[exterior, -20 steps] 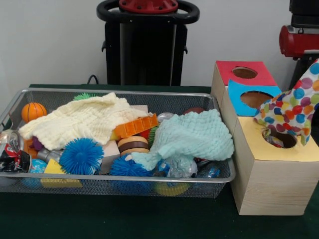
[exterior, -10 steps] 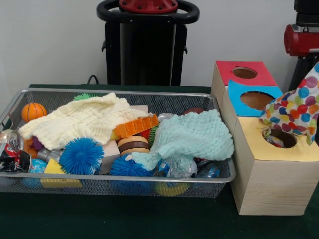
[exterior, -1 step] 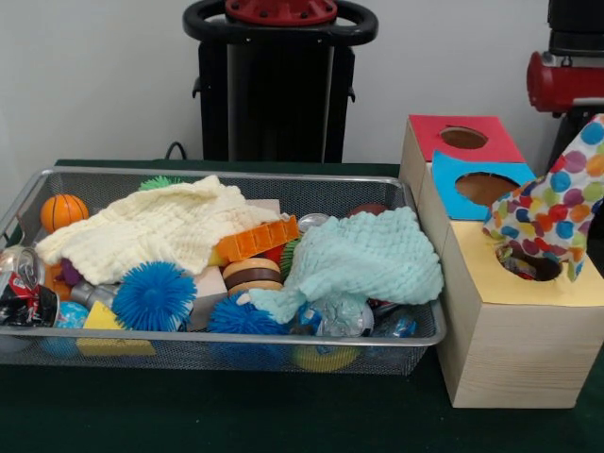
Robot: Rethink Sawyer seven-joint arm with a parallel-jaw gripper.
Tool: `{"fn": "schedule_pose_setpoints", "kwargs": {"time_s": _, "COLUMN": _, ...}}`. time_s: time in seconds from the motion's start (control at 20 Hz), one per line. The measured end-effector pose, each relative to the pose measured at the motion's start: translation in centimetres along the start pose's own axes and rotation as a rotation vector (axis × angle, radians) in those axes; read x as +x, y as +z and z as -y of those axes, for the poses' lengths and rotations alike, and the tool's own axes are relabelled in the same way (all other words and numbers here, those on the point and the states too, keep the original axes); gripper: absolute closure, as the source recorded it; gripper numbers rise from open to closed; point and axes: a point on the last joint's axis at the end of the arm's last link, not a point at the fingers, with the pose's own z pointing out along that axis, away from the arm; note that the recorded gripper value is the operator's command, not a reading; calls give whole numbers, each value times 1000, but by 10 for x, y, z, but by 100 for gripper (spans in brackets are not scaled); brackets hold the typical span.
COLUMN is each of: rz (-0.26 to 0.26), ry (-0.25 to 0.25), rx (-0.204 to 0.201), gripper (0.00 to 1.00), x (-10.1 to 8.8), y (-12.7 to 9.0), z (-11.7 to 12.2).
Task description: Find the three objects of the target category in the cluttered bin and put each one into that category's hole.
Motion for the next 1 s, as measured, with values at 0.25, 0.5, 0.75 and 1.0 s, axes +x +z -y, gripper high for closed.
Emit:
{"fn": "schedule_pose_setpoints", "kwargs": {"time_s": 0.25, "rz": 4, "ry": 52, "rx": 12, "gripper": 100, "x": -16, "y": 11, "z": 35}}
{"fn": "schedule_pose_setpoints", "kwargs": {"time_s": 0.5, "rz": 18, "ry": 85, "rx": 24, "gripper": 100, "x": -25, "y": 20, "z": 61}}
{"fn": "schedule_pose_setpoints", "kwargs": {"time_s": 0.75, "rz": 37, "ry": 102, "rx": 35, "gripper": 100, "x": -30, "y": 31, "z": 78}}
{"fn": "schedule_pose_setpoints", "kwargs": {"time_s": 1.0, "rz": 44, "ry": 88, "rx": 35, "gripper": 100, "x": -26, "y": 37, "z": 71}}
